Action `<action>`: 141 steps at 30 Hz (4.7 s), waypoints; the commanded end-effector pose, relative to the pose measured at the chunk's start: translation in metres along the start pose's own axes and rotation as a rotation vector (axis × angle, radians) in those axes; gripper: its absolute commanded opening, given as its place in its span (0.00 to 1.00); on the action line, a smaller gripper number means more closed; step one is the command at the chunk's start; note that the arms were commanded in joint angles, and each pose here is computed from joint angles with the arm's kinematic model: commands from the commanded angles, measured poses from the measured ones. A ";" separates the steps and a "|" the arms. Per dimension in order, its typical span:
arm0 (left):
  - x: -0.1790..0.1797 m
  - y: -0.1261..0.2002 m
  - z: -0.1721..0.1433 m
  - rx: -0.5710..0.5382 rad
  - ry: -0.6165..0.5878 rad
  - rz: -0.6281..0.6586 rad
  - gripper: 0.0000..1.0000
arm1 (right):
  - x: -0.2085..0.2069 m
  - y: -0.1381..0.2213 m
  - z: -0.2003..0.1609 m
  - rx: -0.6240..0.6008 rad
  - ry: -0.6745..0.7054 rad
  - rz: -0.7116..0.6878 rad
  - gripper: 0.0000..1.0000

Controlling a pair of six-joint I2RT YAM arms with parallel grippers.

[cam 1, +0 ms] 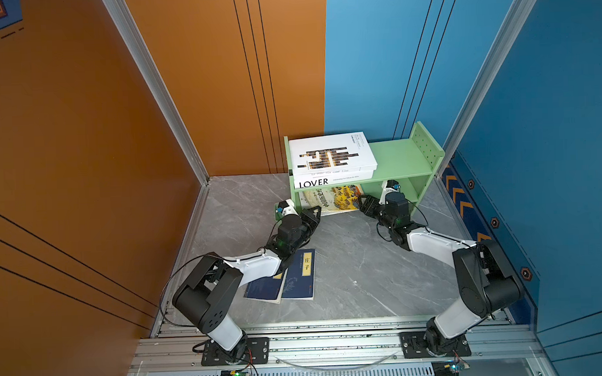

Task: Stacking books/files
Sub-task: Place the book at the bookshelf, then touch the book at the bookshelf.

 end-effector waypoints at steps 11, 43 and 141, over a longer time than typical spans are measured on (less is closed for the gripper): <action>0.011 -0.008 -0.015 -0.008 0.007 0.015 0.20 | -0.017 0.010 0.011 -0.027 -0.026 -0.012 0.65; 0.025 -0.006 -0.011 -0.055 0.078 0.037 0.28 | -0.013 0.023 -0.008 -0.002 -0.033 -0.080 0.55; -0.001 -0.023 -0.017 0.139 -0.285 0.240 0.75 | 0.073 0.019 0.001 0.319 -0.118 0.126 0.78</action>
Point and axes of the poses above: each gripper's point midway between its finger pads, its own y axis back along the fingers, its own x axis along the line the jaws close on, z = x × y, the point moved 3 cm from there along y, back along the fingers, and after that the axes turned 12 degrees about y, right-handed, at the moved point
